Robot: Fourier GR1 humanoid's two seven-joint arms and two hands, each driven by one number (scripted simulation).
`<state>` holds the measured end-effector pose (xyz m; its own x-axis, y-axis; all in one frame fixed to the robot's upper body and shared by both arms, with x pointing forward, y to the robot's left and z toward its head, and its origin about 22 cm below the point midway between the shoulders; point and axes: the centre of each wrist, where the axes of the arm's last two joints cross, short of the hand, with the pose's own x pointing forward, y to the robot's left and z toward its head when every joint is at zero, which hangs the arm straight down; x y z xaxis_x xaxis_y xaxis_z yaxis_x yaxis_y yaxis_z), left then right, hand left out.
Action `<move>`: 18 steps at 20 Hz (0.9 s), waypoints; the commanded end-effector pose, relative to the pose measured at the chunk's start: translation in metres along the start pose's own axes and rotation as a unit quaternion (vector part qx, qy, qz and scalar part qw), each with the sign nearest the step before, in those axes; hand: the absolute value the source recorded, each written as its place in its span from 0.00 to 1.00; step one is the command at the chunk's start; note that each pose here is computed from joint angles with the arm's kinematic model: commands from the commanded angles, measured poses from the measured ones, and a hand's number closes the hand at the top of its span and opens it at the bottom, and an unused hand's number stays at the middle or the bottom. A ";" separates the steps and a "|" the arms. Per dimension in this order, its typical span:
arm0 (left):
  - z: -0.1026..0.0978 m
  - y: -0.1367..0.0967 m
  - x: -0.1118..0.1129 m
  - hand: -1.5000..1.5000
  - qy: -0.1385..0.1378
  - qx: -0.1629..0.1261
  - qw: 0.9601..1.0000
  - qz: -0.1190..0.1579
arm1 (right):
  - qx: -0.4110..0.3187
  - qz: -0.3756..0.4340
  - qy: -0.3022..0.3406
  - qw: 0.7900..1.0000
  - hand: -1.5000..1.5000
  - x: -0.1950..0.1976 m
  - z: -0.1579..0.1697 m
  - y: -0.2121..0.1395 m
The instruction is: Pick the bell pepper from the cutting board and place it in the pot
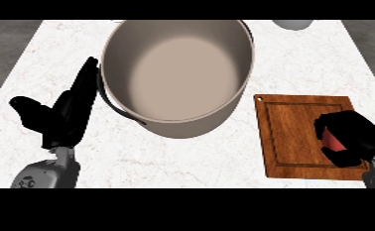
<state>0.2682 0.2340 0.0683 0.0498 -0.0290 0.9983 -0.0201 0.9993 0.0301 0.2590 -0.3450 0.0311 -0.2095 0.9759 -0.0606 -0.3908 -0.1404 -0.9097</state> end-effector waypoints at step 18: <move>-0.003 -0.019 -0.006 0.50 0.028 -0.005 1.000 0.004 | -0.178 -0.177 0.103 0.962 1.00 0.147 -0.003 -0.077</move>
<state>0.2671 0.2309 0.0641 0.0969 -0.0200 0.9951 -0.0131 0.9997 0.0214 0.2622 -0.2077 0.0617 0.0369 0.9791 0.2002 -0.1925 0.2036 -0.9599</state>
